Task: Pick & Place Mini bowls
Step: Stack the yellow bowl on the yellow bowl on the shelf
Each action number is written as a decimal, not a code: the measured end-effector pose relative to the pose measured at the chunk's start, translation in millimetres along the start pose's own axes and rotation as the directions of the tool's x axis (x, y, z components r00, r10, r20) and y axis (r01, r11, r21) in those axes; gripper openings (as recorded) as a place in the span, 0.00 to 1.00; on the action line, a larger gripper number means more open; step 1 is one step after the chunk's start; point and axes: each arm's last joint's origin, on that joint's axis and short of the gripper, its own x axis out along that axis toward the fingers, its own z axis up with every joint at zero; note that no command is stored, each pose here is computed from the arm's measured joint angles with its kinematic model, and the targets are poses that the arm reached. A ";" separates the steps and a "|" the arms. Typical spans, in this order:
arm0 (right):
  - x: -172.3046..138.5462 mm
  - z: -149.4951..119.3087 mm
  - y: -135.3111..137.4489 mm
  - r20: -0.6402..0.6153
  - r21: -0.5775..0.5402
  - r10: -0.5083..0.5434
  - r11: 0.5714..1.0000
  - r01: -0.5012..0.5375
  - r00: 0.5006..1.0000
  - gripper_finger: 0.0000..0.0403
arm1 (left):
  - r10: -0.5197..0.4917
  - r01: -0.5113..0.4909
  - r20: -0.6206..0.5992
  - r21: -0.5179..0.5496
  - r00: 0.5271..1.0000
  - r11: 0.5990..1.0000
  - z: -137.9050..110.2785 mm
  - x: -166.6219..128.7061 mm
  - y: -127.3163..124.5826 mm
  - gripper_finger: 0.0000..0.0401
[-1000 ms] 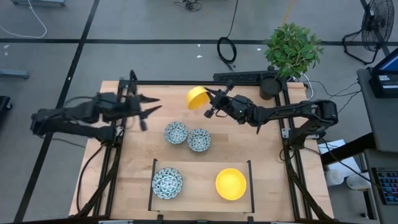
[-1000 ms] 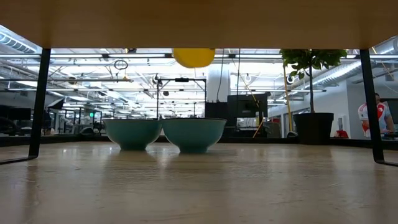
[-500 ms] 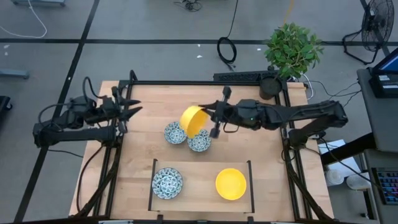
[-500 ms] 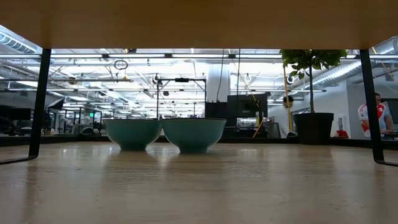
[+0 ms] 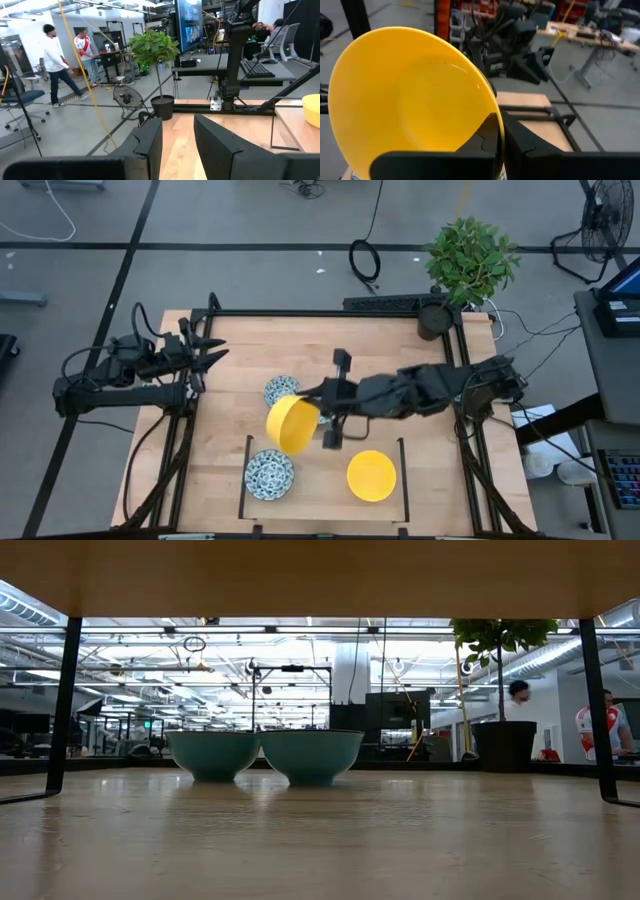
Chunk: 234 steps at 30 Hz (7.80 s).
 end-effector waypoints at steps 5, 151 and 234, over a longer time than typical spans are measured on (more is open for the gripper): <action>8.2 -10.4 18.1 -0.089 0.071 -0.026 0.997 0.033 0.996 0.00 | 0.000 0.000 0.000 0.000 1.000 1.000 0.0 -0.1 0.0 0.29; -33.4 -126.8 36.3 -0.814 0.432 0.344 0.897 0.092 0.467 0.00 | 0.000 0.000 0.000 0.000 1.000 1.000 0.2 -0.1 0.0 0.29; -36.0 -129.7 74.7 -0.687 0.319 0.378 0.924 -0.210 0.620 0.00 | 0.000 0.000 0.000 0.000 1.000 1.000 0.2 -0.1 0.0 0.29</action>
